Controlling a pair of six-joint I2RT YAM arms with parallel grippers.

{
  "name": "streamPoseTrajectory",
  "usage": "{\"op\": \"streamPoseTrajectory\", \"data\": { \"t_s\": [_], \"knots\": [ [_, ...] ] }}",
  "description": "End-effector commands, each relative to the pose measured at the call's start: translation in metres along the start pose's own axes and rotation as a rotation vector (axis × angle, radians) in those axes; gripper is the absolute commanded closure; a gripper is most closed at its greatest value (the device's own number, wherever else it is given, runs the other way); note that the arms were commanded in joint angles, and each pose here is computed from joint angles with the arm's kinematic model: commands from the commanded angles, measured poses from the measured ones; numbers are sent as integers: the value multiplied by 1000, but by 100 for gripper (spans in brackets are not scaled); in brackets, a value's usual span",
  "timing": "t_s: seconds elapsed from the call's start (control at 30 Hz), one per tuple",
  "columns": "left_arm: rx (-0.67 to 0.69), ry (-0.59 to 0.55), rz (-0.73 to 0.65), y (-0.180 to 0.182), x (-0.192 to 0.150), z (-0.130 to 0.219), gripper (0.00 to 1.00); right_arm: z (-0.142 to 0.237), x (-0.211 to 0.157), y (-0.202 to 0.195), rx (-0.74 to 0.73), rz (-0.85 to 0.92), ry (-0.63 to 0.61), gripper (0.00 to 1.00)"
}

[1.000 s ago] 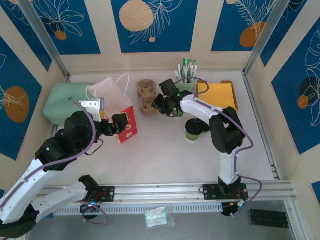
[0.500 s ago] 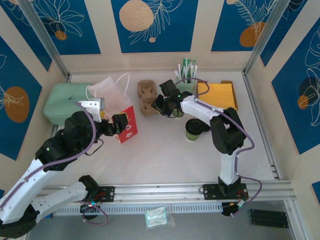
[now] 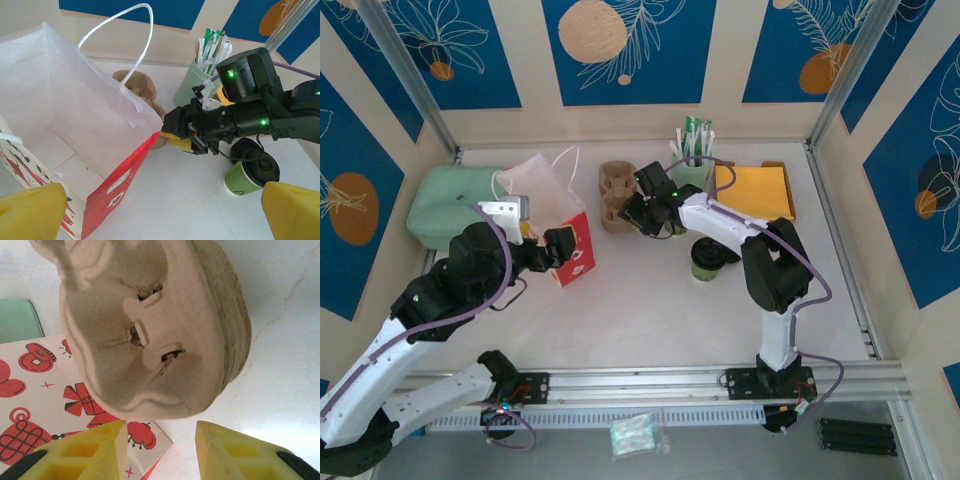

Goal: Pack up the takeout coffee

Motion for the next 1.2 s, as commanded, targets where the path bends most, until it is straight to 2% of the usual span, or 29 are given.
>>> {"op": "streamPoseTrajectory", "data": {
  "t_s": [0.0,0.27,0.57,0.93,1.17],
  "knots": [
    [-9,-12,-4,0,1,0,1,12,-4,1,-17,10,-18,57],
    [-9,-15,-7,0,1,2,1,5,1,-3,-54,-6,-26,55],
    [-8,-18,-3,1,1,3,1,-6,14,-7,-72,-35,-20,58],
    [-5,-14,-6,0,1,2,1,-4,17,-5,-62,-23,-10,72],
    [-8,-15,-5,0,1,2,1,5,16,-1,-43,-6,-16,77]
  ]
}}
Point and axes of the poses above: each hand's point on the last joint's axis, 136 mm out from that joint toward the fingers, its own z axis back along the fingers, its own y axis along the line the jaws close on, x = y × z, the point moved 10 cm from there along z, back along the fingers, and after that the axes turned 13 degrees about -z, right-handed, at the moved point
